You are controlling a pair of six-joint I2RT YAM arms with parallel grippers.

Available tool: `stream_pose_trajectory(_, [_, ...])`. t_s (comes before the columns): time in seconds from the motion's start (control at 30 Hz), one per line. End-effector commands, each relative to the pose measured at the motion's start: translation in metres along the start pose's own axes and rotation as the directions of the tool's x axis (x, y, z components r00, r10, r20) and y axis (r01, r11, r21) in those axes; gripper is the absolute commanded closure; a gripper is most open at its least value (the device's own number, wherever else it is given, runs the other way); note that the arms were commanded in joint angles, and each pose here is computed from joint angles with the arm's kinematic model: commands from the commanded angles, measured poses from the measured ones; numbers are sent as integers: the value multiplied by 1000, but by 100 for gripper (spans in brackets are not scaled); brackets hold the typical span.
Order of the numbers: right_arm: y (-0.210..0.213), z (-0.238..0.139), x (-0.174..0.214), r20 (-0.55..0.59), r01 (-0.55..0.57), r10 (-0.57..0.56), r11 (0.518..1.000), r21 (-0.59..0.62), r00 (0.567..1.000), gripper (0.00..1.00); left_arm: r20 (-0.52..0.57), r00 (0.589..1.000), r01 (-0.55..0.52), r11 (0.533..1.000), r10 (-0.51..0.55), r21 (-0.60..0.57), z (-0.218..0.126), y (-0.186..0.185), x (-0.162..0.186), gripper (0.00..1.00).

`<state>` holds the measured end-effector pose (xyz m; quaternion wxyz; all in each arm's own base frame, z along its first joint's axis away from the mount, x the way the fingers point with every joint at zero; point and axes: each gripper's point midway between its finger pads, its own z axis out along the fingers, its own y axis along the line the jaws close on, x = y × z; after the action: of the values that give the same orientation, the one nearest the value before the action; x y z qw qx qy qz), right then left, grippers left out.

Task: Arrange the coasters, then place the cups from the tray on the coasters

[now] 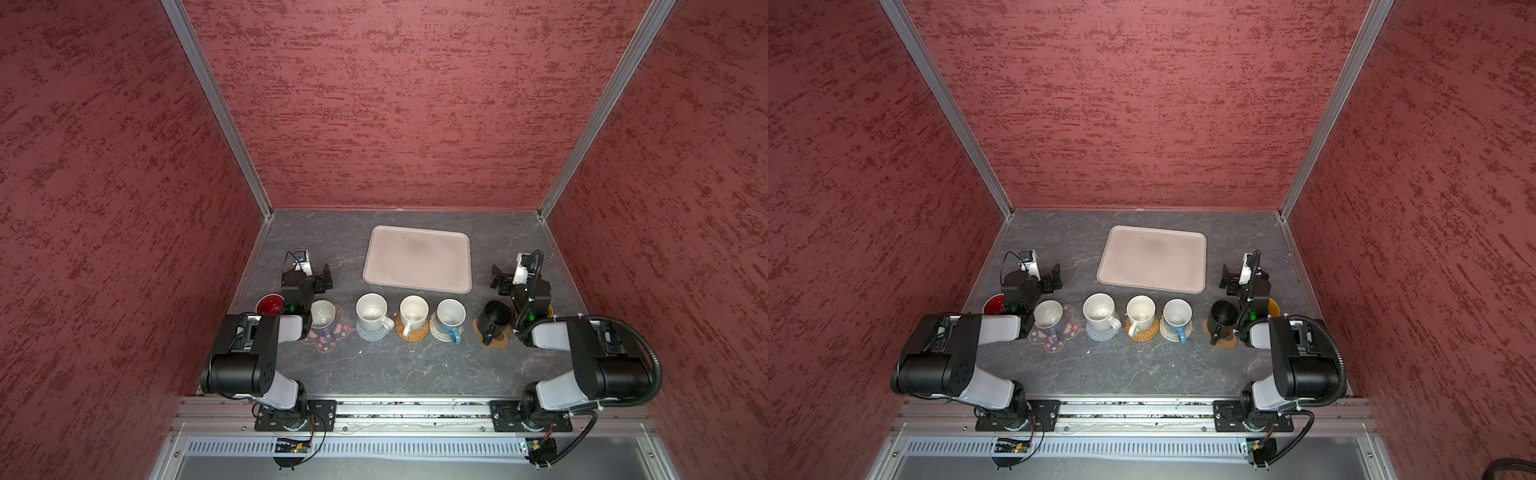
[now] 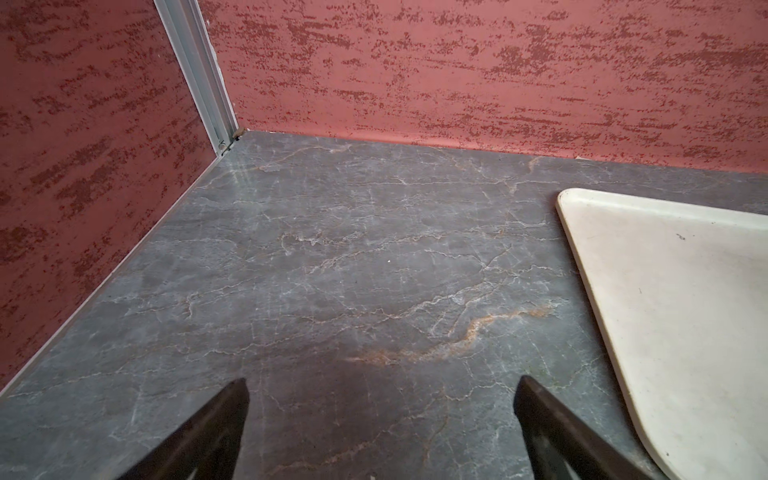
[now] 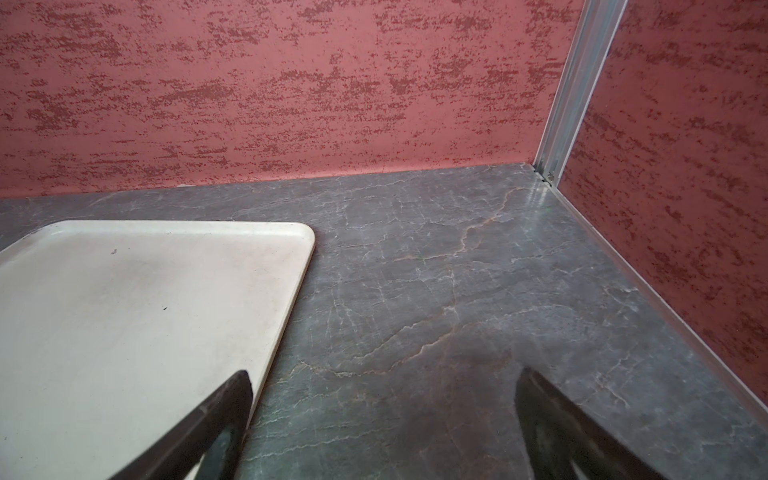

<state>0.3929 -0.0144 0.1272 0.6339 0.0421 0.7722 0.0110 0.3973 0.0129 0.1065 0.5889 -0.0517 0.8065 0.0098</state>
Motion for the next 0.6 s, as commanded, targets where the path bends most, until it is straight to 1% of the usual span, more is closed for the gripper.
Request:
stream_pose_trajectory(0.0, [-1,-1,-13,61,23,-23,1000,4,998,1,94,996,-10,1000,9,7,-6,-6,-13,0])
stream_pose_trajectory(0.23, [0,-4,-11,74,28,-27,1000,-2,997,1,91,996,-11,1000,11,4,-6,-6,-11,0])
stream_pose_trajectory(0.33, [-3,-8,-8,100,23,-24,1000,9,995,1,93,996,-12,1000,12,4,-6,-6,-11,0])
stream_pose_trajectory(0.57, [-2,-9,-7,98,23,-24,1000,7,995,1,93,996,-10,1000,11,-9,-5,-4,-10,0])
